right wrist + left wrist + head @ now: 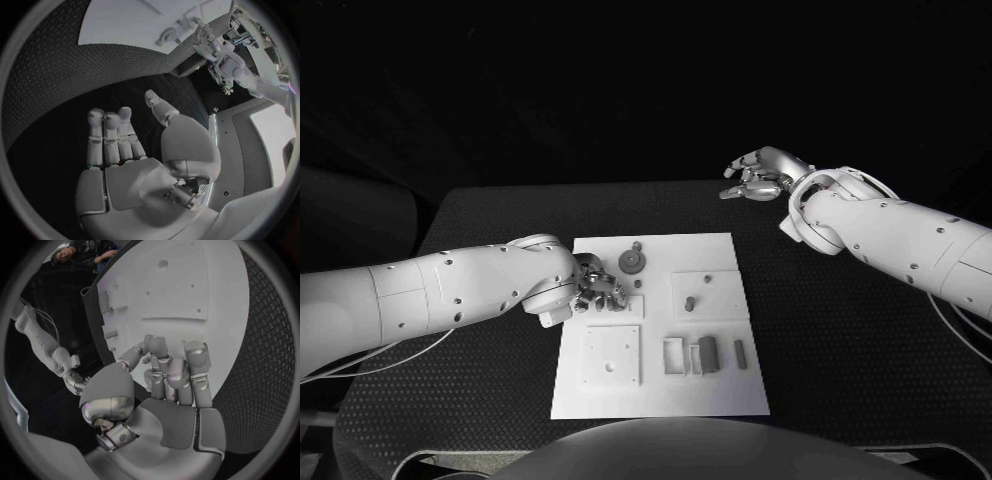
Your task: Assemble the parts on the task board
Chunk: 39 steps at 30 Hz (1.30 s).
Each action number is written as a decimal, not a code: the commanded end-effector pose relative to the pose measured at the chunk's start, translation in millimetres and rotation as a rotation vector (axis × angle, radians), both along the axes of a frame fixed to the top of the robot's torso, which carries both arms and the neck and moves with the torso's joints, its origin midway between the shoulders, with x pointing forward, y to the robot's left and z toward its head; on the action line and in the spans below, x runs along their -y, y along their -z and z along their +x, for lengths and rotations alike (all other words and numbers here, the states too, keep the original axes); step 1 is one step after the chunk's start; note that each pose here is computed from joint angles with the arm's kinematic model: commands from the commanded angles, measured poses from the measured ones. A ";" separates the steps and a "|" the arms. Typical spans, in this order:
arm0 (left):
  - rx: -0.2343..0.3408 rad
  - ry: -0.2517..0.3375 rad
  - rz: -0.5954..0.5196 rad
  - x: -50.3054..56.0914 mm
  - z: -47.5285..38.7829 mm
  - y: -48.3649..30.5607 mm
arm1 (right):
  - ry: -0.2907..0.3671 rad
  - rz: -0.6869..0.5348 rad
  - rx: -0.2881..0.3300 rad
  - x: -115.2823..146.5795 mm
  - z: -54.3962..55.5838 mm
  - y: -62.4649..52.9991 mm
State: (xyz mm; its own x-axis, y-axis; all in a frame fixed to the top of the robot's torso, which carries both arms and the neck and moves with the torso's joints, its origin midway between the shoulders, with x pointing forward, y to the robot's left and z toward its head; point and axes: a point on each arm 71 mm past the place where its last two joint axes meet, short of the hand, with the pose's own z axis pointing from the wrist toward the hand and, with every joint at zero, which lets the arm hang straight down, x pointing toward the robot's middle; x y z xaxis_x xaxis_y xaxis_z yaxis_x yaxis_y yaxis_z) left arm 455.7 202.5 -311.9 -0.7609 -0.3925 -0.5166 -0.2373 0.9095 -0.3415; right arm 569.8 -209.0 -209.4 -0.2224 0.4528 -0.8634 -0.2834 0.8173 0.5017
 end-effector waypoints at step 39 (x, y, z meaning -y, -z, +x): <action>-0.023 -0.013 0.009 -13.7 -2.8 2.5 | -0.009 -0.006 -0.003 0.7 0.0 -0.2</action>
State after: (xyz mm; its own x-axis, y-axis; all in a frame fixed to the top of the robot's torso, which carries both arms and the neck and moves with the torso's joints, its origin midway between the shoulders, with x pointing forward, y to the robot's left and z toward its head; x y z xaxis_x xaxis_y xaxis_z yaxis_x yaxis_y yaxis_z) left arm 455.1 213.2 -311.2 -0.7561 -0.4087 -0.5112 -0.2539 0.9030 -0.3466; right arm 569.9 -210.3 -209.5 -0.2229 0.4520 -0.8637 -0.2814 0.8184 0.5009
